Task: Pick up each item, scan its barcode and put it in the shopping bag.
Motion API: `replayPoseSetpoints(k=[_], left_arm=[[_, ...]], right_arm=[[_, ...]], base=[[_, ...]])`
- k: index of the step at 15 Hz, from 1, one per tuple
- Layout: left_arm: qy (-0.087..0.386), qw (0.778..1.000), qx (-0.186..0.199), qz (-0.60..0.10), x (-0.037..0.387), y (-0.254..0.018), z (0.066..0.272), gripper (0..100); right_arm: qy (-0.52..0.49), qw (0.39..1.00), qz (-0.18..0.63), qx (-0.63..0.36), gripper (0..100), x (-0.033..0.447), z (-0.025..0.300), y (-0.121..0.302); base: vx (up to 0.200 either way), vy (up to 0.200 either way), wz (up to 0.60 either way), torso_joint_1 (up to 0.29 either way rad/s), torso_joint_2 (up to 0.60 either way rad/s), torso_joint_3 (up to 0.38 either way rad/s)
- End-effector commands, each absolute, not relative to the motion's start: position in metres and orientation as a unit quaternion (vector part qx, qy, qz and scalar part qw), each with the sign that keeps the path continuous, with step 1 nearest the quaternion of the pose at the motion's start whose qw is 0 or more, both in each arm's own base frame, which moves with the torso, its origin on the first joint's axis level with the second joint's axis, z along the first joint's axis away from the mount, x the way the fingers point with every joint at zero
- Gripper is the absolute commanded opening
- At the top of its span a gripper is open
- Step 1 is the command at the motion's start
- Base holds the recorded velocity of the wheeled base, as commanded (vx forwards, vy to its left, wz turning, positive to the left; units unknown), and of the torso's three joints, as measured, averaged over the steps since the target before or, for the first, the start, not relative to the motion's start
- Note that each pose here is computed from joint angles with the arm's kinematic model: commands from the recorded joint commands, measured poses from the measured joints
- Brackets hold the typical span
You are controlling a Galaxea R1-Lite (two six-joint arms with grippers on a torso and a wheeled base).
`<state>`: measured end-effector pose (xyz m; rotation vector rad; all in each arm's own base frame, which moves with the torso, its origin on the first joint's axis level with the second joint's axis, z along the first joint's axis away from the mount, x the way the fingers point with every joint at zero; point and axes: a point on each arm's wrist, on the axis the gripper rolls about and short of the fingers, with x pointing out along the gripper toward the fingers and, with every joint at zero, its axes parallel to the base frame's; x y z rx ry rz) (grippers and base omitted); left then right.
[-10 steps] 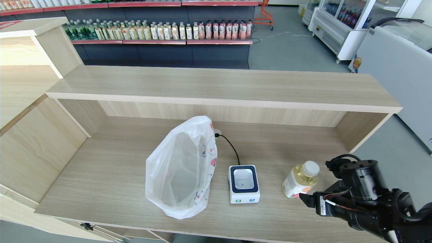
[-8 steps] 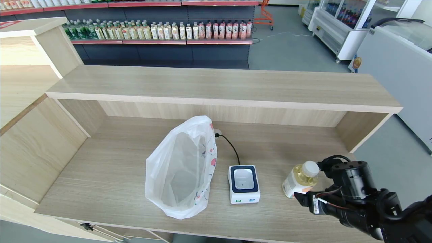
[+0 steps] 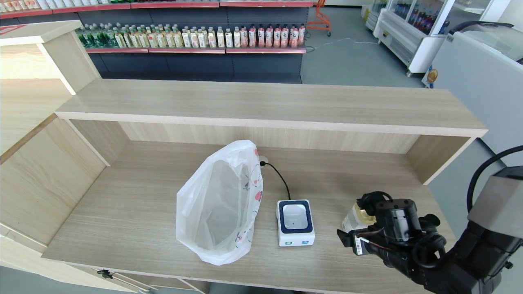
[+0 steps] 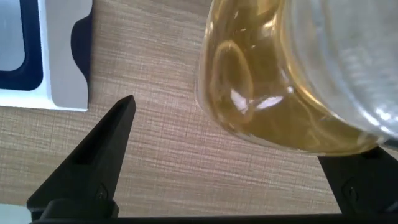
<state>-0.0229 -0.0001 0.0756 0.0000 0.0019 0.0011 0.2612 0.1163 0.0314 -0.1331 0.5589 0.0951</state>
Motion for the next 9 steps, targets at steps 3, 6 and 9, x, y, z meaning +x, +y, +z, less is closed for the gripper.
replayPoseSetpoints(k=[3,6,9], left_arm=[[0.001,1.000,0.000,0.001,-0.023,0.000,0.076,100],[0.001,1.000,0.000,0.001,-0.023,0.000,0.076,100],[0.001,1.000,0.000,0.001,-0.023,0.000,0.076,100]], right_arm=[[0.262,0.958,0.067,-0.091,100,0.269,0.026,0.128],[0.236,0.961,0.079,-0.123,100,0.274,0.023,0.131],[0.226,0.962,0.082,-0.133,100,0.279,0.021,0.133]], base=[[0.000,0.000,0.00,0.000,0.00,0.000],[0.000,0.000,0.00,0.000,0.00,0.000],[0.000,0.000,0.00,0.000,0.00,0.000]])
